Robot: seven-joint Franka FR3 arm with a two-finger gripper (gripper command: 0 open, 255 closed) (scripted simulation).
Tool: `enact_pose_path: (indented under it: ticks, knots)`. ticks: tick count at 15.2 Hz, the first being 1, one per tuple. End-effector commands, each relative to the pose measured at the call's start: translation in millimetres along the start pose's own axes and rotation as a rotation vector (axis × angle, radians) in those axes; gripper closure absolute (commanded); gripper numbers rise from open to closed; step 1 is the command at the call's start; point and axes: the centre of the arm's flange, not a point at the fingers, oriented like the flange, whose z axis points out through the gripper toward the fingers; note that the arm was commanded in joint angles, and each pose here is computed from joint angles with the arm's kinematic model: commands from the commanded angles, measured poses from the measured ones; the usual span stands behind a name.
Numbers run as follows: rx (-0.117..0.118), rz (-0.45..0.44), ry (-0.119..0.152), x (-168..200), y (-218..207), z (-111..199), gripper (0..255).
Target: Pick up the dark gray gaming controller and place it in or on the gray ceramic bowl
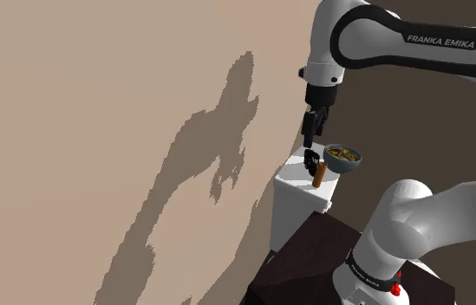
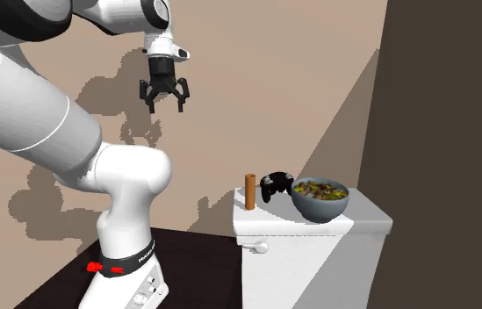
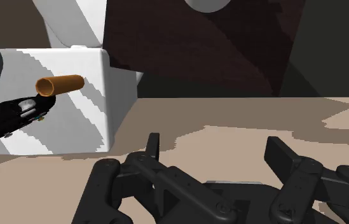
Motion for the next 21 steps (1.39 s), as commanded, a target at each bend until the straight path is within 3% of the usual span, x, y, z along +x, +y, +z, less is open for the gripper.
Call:
enact_pose_path:
  ticks: [1, 21]
  knots:
    - [0.000, 0.000, 0.000, 0.0, 0.0, 0.0, 0]
    - [0.064, 0.135, 0.030, 70.0, 229.9, 124.5, 0]
